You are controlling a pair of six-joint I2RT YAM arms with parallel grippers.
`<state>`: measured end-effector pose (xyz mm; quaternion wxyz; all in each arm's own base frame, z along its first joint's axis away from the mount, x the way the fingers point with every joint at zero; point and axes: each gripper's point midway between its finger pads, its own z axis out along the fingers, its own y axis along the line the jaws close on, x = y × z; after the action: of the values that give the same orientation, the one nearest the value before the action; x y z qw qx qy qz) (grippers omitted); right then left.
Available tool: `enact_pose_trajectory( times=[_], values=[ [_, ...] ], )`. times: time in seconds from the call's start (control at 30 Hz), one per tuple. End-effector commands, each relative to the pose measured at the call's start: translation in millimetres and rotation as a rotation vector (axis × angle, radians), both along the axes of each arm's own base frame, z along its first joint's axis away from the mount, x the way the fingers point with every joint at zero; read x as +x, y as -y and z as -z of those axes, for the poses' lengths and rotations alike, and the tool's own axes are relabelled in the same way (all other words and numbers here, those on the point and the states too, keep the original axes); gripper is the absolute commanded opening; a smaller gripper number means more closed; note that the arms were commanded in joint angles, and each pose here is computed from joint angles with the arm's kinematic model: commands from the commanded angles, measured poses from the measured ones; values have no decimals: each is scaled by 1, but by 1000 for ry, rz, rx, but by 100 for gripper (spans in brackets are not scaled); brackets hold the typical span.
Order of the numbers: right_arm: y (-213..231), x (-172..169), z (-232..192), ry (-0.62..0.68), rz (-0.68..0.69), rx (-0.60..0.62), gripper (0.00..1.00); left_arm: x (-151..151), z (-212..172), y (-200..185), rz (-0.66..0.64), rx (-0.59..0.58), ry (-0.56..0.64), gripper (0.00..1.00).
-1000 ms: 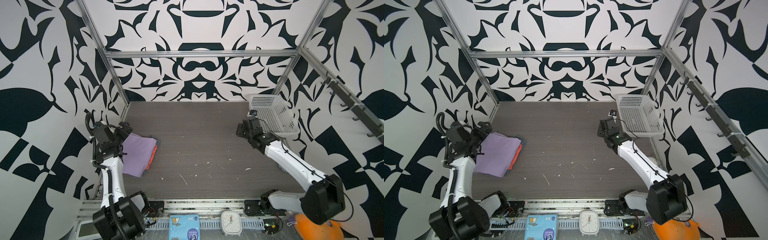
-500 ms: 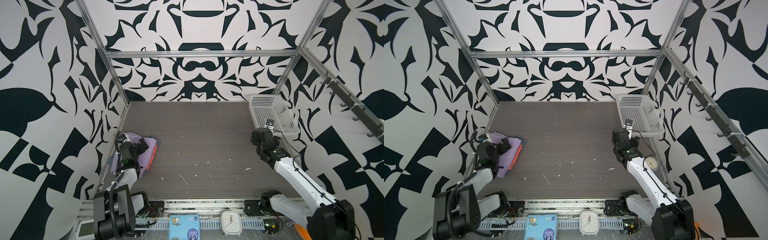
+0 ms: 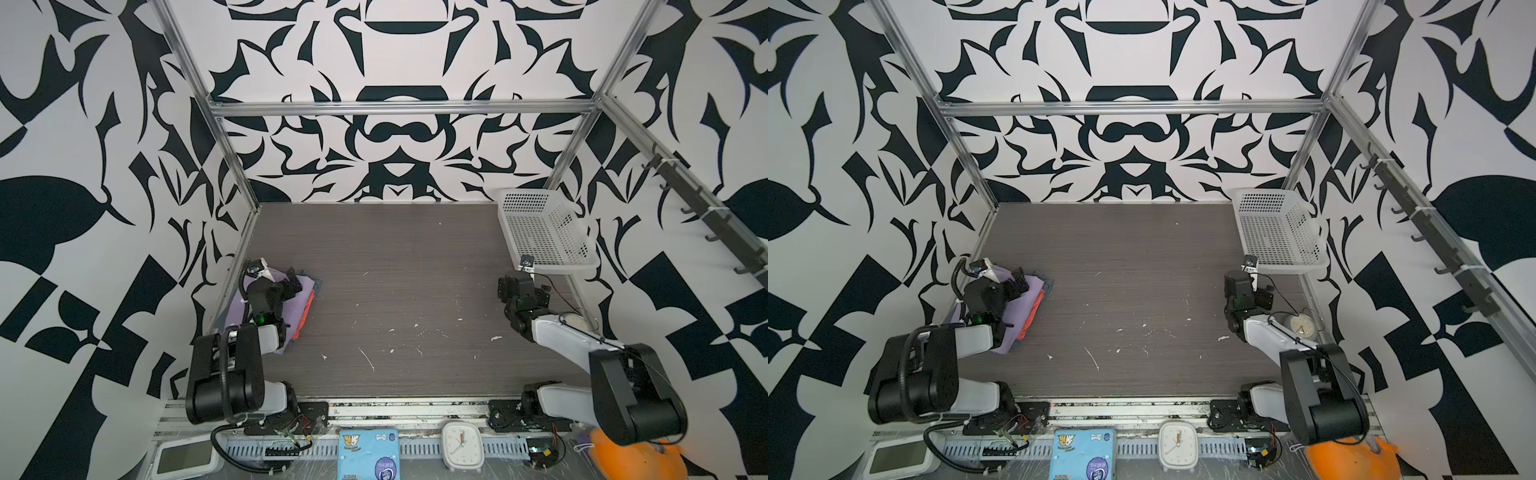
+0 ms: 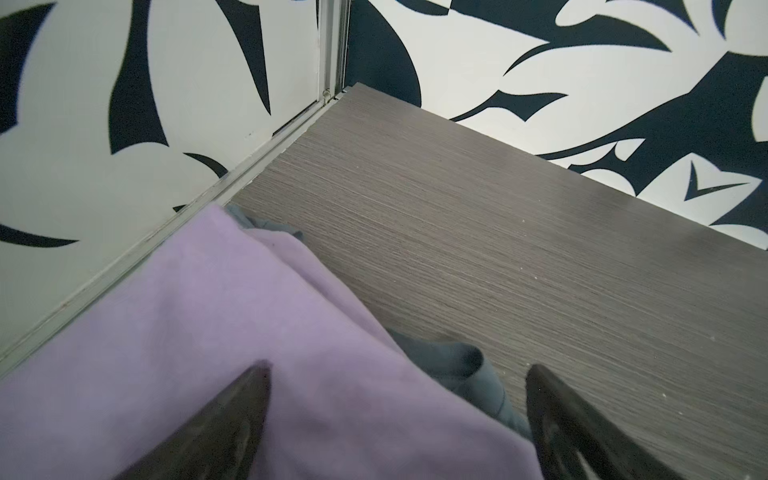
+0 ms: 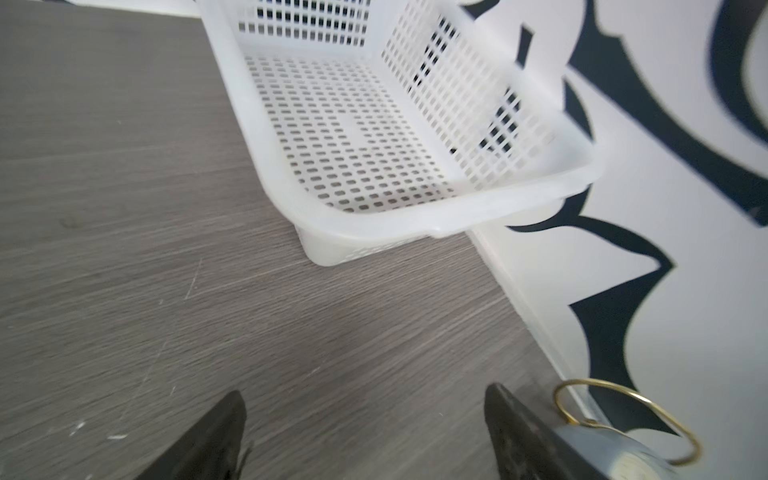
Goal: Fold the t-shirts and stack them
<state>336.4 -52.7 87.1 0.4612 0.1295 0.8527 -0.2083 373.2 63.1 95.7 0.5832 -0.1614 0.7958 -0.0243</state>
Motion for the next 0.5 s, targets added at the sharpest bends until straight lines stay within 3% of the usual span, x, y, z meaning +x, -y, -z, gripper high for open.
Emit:
enact_pose_trajectory(
  times=[0.0, 0.07, 0.17, 0.23, 0.37, 0.47],
  values=[
    [-9, 27, -22, 177, -80, -3, 94, 4, -5, 8, 34, 65, 107, 99],
    [-15, 33, -19, 140, -113, 22, 95, 0, 1, 7, 18, 56, 32, 99],
    [-24, 39, -18, 166, -166, 69, 96, 10, -2, 8, 26, 65, 57, 99],
    [-28, 40, -16, 225, -191, 95, 97, 10, 4, 9, 28, 55, 8, 99],
    [-36, 40, -1, 280, -254, 83, 100, 13, 2, 5, 6, 64, 16, 99],
    [-40, 43, 3, 227, -277, 104, 100, 14, 4, 7, 9, 64, -5, 99]
  ],
)
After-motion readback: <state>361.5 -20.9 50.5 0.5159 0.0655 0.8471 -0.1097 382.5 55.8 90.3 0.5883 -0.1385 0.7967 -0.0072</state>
